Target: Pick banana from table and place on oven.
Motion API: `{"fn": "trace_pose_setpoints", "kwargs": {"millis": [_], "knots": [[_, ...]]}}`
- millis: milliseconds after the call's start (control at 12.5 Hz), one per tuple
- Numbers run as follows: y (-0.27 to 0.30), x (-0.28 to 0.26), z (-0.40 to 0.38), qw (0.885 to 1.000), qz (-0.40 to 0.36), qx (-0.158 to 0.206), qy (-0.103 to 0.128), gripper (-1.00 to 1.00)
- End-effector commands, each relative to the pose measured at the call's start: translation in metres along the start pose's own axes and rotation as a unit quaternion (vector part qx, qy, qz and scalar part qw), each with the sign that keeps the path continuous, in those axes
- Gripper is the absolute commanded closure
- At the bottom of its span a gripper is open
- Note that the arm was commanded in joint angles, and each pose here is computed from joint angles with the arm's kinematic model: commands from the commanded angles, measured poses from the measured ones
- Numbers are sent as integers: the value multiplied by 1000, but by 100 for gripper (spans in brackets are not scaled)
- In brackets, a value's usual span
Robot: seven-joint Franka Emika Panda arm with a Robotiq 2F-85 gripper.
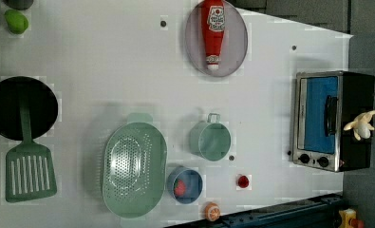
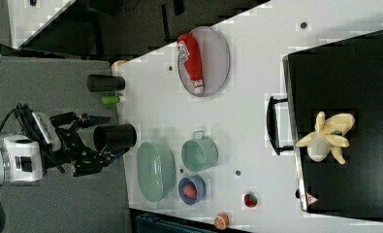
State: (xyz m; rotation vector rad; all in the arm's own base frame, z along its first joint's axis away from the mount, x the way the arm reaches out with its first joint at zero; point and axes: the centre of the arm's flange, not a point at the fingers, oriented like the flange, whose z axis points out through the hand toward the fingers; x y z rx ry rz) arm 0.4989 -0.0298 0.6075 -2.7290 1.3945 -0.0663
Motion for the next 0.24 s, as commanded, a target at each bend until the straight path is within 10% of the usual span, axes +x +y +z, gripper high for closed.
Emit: {"fn": "trace_pose_setpoints", "kwargs": {"millis": [80, 240], "knots": [[10, 9, 28, 996, 60, -59, 24, -100], [8, 7, 28, 996, 55, -63, 32, -100]]}}
